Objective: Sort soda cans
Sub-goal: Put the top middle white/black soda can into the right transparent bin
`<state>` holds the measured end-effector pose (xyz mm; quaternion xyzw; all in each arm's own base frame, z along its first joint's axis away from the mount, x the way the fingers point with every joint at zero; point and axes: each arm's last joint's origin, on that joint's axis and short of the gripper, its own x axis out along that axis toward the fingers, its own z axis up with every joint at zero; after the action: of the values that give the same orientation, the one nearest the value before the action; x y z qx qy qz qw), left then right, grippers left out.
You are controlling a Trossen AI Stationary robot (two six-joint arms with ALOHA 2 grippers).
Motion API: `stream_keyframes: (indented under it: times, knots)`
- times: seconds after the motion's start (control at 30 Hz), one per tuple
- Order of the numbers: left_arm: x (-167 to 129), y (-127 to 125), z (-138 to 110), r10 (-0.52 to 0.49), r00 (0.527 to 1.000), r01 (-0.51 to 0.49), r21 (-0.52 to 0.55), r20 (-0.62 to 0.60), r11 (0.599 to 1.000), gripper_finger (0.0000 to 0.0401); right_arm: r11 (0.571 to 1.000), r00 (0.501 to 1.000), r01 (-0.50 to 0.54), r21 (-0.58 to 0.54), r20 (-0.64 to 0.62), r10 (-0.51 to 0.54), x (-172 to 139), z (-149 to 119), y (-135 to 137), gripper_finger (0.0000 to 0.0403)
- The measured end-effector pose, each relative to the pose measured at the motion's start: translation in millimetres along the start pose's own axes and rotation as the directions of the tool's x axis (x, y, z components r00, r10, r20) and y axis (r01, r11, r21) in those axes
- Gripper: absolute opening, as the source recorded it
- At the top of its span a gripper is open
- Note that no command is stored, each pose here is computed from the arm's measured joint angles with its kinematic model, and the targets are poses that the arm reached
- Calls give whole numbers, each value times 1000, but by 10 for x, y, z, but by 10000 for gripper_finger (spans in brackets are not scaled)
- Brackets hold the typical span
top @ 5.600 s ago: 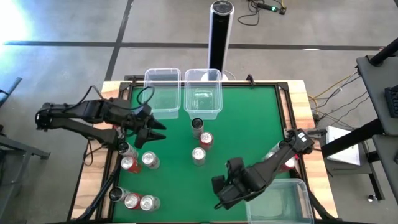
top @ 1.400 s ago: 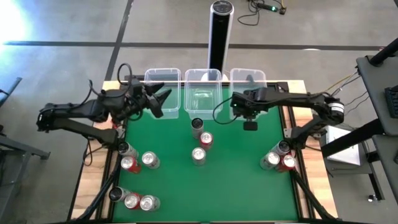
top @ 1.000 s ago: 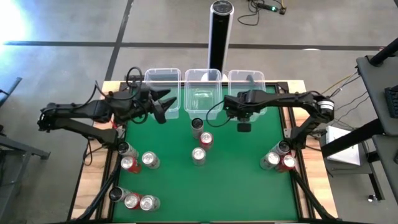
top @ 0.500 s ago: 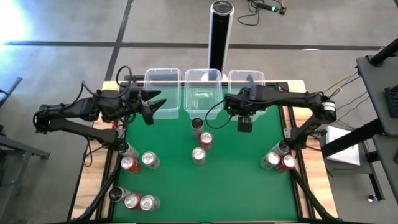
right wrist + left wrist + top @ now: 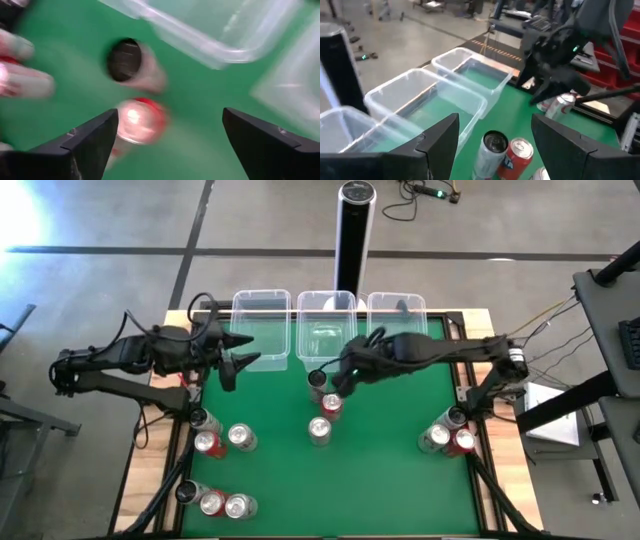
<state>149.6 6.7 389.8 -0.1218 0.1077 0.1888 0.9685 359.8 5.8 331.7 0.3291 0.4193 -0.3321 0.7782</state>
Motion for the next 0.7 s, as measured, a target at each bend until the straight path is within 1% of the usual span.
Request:
stream_keyframes:
  times: [0.07, 0.17, 0.23, 0.33, 0.43, 0.5, 0.57, 0.6, 0.67, 0.7]
  knots:
    - [14, -24, 14, -44, 999, 44, 27, 5, 999, 233, 998, 999, -37, 45, 10, 36, 144, -64, 158, 361]
    - [25, -62, 23, -141, 990, 142, 81, -6, 987, 233, 995, 999, -49, 86, 7, 48, 342, -138, 346, 364]
    - [32, -75, 26, -171, 985, 171, 118, -9, 978, 233, 997, 1000, -17, 80, 20, 16, 442, -147, 425, 364]
    - [54, -91, 44, -181, 983, 178, 150, 7, 973, 233, 997, 998, 51, 53, 36, -53, 544, -103, 500, 364]
    - [72, -101, 50, -187, 982, 183, 155, 13, 971, 233, 987, 987, 159, 19, 33, -159, 638, -54, 525, 364]
    - [76, -112, 51, -209, 978, 205, 145, 9, 968, 233, 984, 984, 177, 9, 33, -177, 697, -6, 558, 364]
    - [74, -138, 35, -273, 962, 273, 129, -19, 953, 233, 986, 986, 165, -3, 21, -164, 784, 29, 612, 364]
    - [67, -158, 29, -324, 945, 326, 121, -35, 938, 233, 986, 986, 164, -9, 21, -164, 833, 39, 637, 364]
    - [44, -189, 17, -409, 910, 413, 97, -63, 905, 233, 982, 982, 189, -16, 17, -189, 963, 44, 661, 364]
    - [28, -193, 5, -427, 901, 432, 80, -78, 898, 233, 980, 980, 199, -9, 16, -199, 1029, 50, 671, 364]
